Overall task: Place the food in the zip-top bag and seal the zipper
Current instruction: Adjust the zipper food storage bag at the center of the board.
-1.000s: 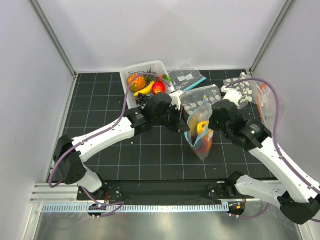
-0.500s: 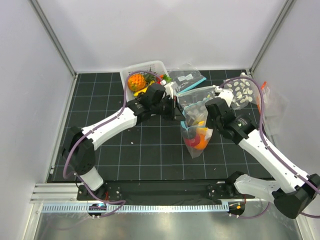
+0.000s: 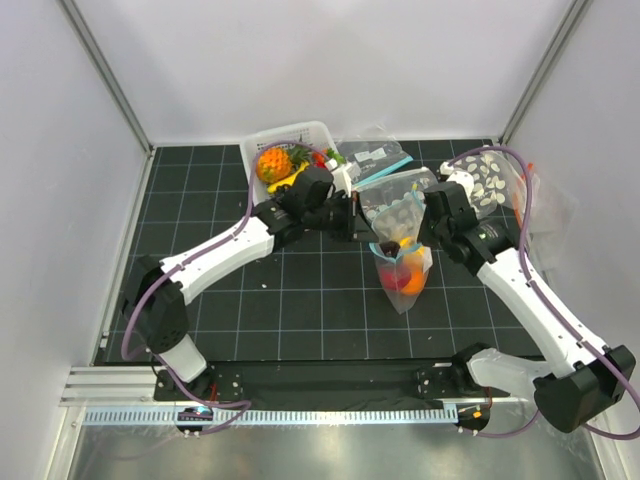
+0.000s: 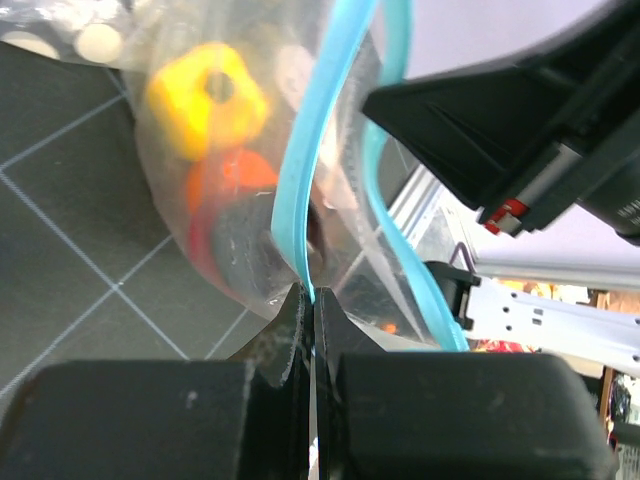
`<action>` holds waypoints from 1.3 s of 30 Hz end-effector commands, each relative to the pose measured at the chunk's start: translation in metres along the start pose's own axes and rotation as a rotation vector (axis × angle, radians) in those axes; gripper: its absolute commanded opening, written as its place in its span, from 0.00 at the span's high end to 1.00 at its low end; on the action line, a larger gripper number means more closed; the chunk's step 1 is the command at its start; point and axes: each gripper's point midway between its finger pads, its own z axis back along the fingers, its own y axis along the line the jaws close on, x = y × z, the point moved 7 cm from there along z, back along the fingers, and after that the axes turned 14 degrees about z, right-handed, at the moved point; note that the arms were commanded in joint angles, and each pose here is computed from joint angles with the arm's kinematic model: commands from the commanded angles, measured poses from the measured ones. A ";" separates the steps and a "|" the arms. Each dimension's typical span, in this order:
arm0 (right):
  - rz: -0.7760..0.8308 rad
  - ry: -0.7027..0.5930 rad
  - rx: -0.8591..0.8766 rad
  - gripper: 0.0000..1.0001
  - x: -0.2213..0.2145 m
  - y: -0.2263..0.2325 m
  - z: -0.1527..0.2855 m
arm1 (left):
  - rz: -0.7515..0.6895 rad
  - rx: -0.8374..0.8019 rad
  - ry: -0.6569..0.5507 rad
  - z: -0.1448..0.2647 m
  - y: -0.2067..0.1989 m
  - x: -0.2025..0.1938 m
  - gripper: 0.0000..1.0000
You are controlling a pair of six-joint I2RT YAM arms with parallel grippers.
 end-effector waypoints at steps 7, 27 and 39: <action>-0.023 -0.094 0.140 0.77 0.016 0.003 0.031 | -0.080 -0.115 -0.023 0.010 -0.044 -0.002 1.00; -0.085 -0.001 0.223 0.46 0.002 0.006 0.054 | -0.124 -0.055 -0.040 0.008 -0.045 -0.007 1.00; -0.161 0.036 0.198 0.50 -0.005 0.005 0.056 | -0.137 -0.022 -0.047 0.007 -0.042 -0.011 1.00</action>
